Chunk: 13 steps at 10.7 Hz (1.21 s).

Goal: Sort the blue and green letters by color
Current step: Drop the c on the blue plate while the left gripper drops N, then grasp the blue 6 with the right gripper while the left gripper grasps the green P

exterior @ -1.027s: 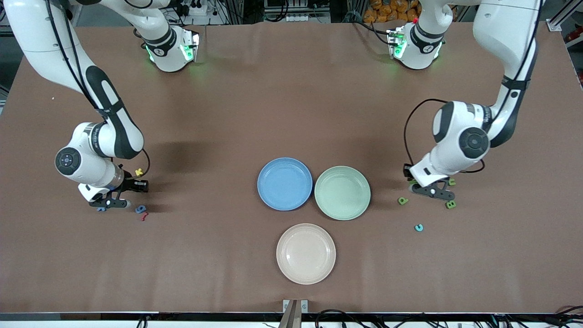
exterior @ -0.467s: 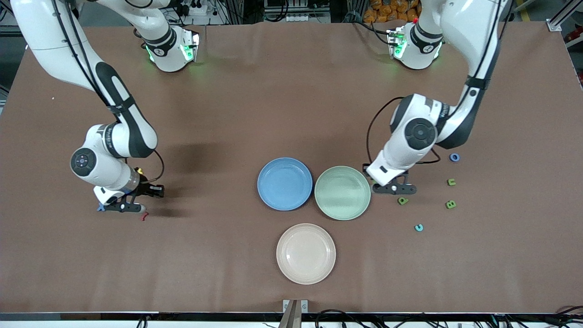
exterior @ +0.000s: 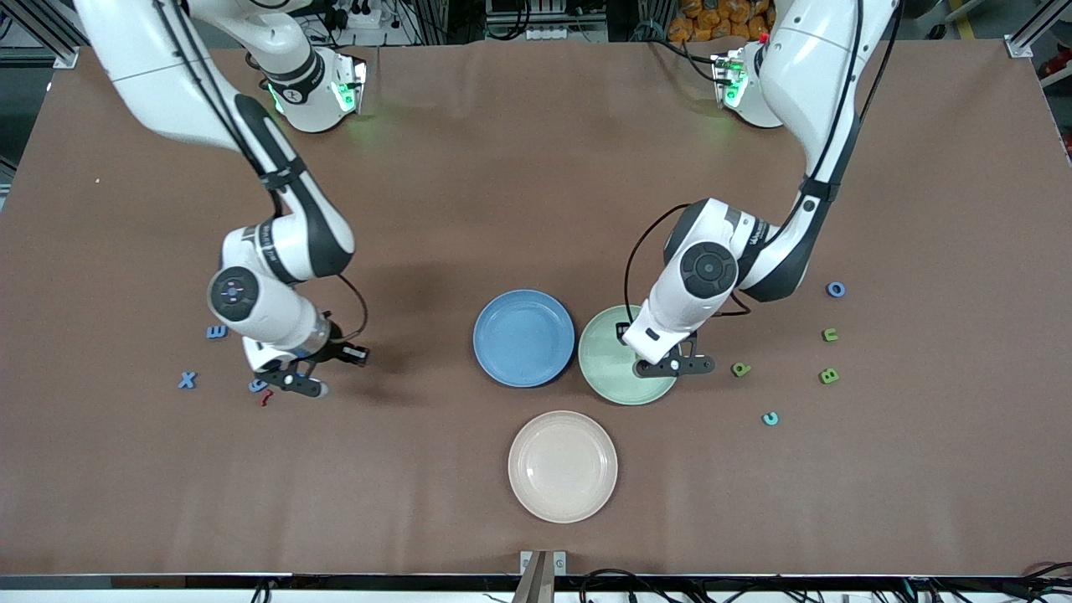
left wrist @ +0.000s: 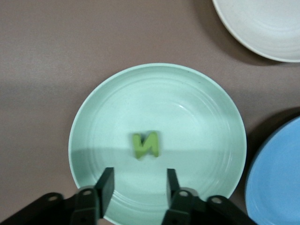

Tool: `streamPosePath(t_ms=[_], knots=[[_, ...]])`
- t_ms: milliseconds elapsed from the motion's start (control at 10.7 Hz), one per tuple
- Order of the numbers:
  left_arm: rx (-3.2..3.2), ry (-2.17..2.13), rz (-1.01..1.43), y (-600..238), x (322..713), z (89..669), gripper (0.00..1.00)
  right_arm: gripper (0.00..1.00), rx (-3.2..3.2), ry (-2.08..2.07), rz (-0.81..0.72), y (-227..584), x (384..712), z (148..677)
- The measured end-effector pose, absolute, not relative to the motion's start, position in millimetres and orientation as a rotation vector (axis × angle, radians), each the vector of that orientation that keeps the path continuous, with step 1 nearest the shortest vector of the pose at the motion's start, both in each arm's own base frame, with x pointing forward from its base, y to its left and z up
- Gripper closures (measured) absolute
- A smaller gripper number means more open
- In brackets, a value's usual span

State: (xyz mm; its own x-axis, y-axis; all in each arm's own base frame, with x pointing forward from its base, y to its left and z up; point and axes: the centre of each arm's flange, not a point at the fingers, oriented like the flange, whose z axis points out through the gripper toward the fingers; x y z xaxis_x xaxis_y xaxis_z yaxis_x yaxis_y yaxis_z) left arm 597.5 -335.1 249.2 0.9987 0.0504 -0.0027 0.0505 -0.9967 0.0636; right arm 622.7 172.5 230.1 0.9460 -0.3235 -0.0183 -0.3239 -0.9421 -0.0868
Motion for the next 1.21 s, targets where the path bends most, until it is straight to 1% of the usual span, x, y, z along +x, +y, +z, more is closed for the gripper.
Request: streamPosePath(t_ms=[374,654,841,934,1121,1214], knots=[[3.086,0.096,0.001,-320.5,611.5,256.3,0.01,0.65,-2.804,0.879,0.101,285.6,617.4,254.0],[3.117,-0.065,-0.058,-258.8,630.7,275.5,0.0,0.65,-2.686,1.127,0.149,366.5,601.2,251.6],[3.108,-0.24,-0.068,-210.1,642.1,280.2,0.0,0.57,-2.639,1.166,0.133,406.4,590.4,245.6],[3.099,-0.328,-0.083,-188.8,644.7,275.9,0.0,0.53,-2.624,1.164,0.117,413.3,589.0,242.3],[3.087,-0.411,-0.123,-152.2,646.1,263.8,0.0,0.28,-2.626,1.167,0.097,406.5,594.7,237.5],[3.084,-0.417,-0.142,-142.7,645.0,257.3,0.0,0.14,-2.663,1.121,0.062,395.8,601.7,237.3]])
